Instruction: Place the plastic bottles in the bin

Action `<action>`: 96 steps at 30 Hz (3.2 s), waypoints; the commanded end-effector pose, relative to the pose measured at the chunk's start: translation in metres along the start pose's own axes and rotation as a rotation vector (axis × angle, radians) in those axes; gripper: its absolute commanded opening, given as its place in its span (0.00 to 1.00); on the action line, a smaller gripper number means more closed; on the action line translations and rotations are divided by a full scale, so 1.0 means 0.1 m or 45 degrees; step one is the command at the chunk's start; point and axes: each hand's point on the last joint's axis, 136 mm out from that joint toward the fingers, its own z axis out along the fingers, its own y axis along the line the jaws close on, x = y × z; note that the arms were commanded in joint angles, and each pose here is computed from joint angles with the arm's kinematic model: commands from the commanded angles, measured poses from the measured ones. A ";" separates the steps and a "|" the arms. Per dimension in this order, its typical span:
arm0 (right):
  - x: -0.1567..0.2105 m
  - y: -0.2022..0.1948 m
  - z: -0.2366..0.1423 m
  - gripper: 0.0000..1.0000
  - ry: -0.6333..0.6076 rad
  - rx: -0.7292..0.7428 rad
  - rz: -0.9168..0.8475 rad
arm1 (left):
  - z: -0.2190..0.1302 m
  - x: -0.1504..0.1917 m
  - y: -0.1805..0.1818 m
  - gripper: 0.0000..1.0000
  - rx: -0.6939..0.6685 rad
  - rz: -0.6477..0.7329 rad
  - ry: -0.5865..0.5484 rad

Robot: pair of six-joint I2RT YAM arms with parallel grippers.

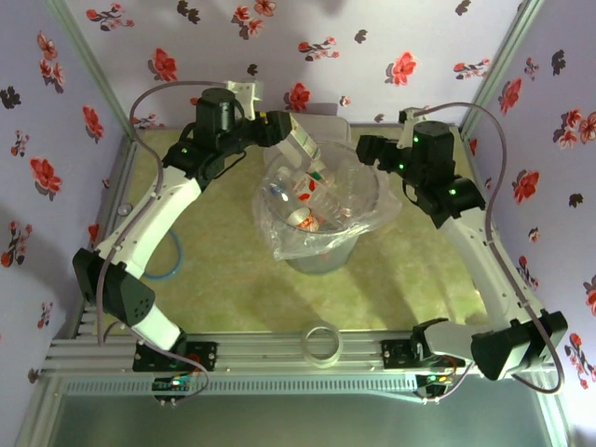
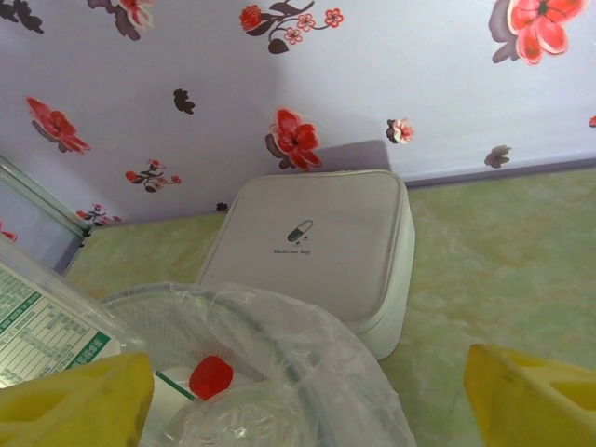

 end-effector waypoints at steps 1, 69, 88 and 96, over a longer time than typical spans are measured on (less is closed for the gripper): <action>0.01 -0.06 -0.09 0.87 -0.005 0.011 0.042 | -0.17 -0.22 -0.20 0.59 0.064 0.061 -0.076; 0.80 -0.32 0.28 0.86 0.316 -0.096 0.303 | -0.03 0.81 -0.13 0.48 0.118 -0.112 0.246; 0.62 -0.18 0.28 0.85 0.285 -0.171 0.341 | 0.16 1.87 0.02 0.31 -0.056 0.011 0.586; 0.55 -0.26 0.20 0.87 0.263 -0.099 0.287 | 0.11 1.98 0.24 0.31 -0.146 0.009 0.609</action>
